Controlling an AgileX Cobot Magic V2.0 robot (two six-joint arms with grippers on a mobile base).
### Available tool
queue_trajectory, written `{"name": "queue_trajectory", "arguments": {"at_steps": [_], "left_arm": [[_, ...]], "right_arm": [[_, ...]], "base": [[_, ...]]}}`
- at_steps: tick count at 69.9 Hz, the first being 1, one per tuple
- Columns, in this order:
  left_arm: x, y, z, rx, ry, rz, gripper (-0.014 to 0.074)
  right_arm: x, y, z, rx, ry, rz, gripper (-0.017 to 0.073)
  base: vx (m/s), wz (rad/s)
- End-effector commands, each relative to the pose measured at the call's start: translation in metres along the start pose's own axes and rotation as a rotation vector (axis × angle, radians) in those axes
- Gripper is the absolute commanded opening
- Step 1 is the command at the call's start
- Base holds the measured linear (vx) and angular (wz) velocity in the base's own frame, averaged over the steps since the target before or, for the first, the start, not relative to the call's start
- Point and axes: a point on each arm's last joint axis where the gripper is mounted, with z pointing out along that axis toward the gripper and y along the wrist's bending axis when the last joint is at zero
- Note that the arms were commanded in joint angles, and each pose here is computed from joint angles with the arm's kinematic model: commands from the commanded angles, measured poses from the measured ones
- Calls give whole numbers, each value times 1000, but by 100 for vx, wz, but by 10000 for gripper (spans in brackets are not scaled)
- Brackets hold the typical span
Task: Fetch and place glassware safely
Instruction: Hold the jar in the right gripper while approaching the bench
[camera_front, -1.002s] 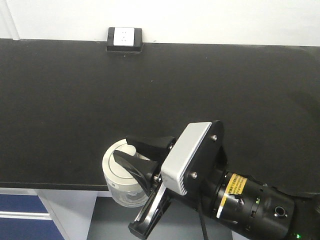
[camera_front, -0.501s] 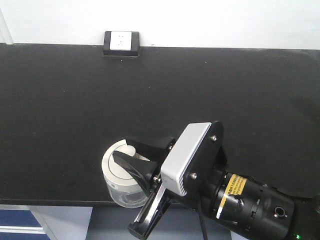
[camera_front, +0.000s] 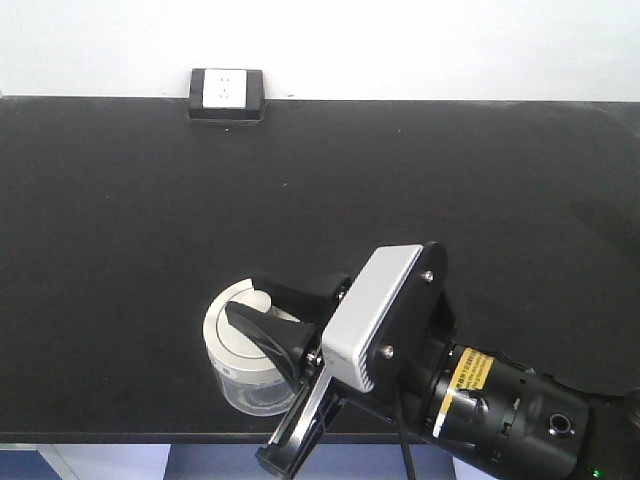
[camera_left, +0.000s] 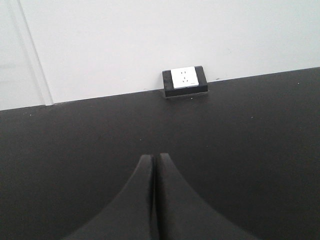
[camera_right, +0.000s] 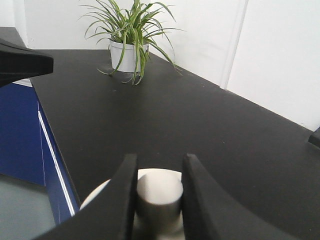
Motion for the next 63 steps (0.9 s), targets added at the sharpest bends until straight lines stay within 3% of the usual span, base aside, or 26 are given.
{"name": "queue_trajectory", "arguments": {"at_steps": [1, 63], "left_arm": [[-15, 1, -1, 1, -92, -13, -7], [-15, 1, -1, 1, -92, -13, -7]], "right_arm": [[-28, -2, -4, 8, -171, -12, -3], [-28, -2, -4, 8, -171, -12, -3]], "base": [[6, -2], [5, -1]]}}
